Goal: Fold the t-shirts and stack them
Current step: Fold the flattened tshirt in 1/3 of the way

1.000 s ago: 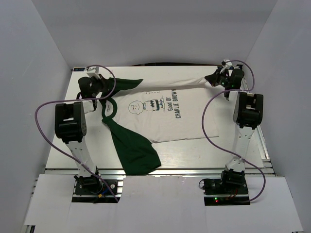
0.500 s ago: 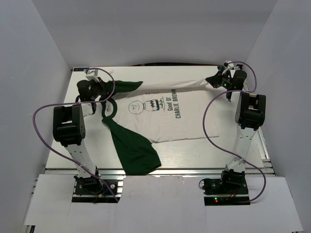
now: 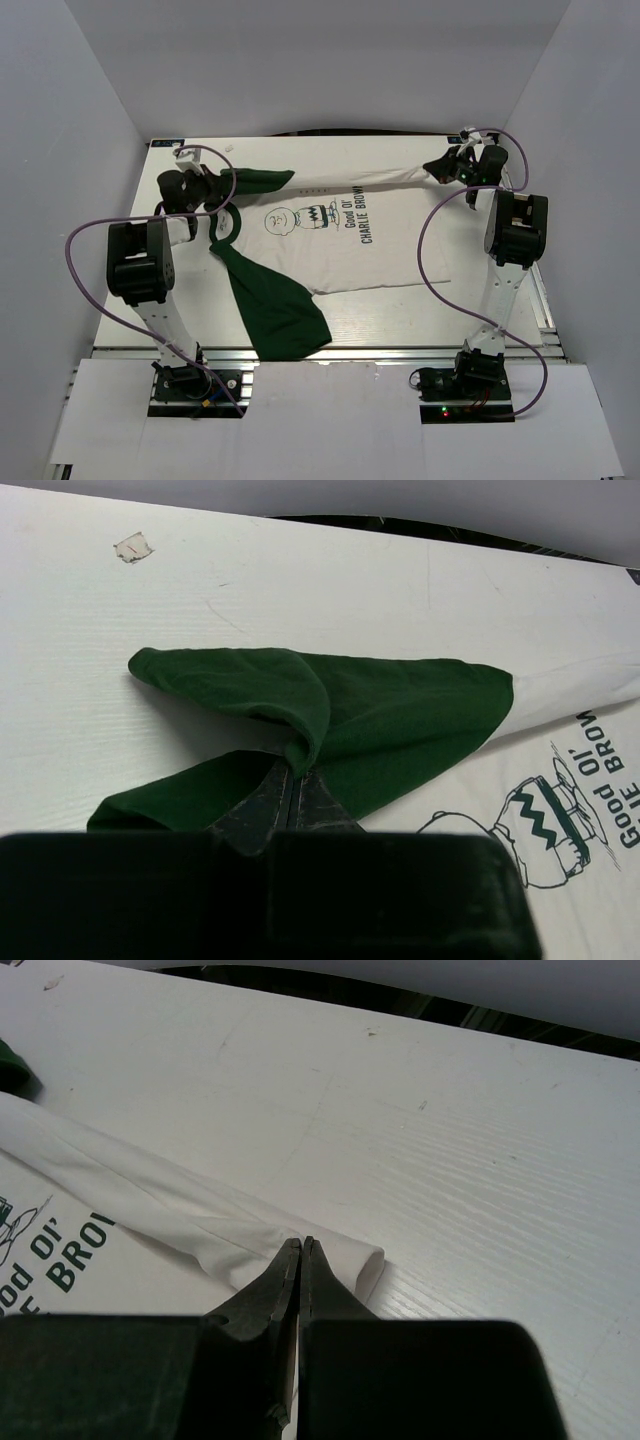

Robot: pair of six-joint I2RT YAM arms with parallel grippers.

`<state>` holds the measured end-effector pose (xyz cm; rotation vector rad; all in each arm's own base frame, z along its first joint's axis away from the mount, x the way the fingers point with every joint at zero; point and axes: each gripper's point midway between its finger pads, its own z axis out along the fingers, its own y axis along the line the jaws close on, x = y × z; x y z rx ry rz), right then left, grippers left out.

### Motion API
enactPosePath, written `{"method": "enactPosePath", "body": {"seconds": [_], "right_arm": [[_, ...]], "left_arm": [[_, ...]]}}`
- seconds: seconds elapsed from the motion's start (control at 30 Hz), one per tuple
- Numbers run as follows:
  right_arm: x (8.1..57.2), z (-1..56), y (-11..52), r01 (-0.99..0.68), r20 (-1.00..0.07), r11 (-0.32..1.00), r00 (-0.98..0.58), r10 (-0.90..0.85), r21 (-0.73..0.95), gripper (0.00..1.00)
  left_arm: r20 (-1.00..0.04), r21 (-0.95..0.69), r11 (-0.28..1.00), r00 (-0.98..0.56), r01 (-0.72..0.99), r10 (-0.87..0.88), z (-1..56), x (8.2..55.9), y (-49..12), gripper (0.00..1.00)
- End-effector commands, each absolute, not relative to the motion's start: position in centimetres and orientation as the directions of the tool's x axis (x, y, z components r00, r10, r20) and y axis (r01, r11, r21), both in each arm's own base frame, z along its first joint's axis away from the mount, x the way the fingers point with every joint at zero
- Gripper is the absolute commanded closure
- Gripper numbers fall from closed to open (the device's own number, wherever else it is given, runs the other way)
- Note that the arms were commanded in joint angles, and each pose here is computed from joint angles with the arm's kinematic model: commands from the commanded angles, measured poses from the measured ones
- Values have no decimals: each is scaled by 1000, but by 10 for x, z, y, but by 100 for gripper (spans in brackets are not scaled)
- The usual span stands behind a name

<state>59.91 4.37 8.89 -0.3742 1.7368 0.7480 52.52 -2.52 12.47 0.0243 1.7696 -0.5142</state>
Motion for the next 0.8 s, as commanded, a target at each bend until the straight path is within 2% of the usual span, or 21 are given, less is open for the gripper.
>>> {"method": "enactPosePath", "body": {"seconds": [0.0, 0.77], "right_arm": [[604, 125, 32, -597, -969, 771, -222, 104, 220, 100], [599, 115, 30, -575, -958, 783, -271, 92, 237, 100]], "left_arm": [[-955, -286, 908, -172, 306, -242, 168, 520, -18, 100], [-920, -338, 901, -298, 273, -255, 123, 511, -21, 100]]}}
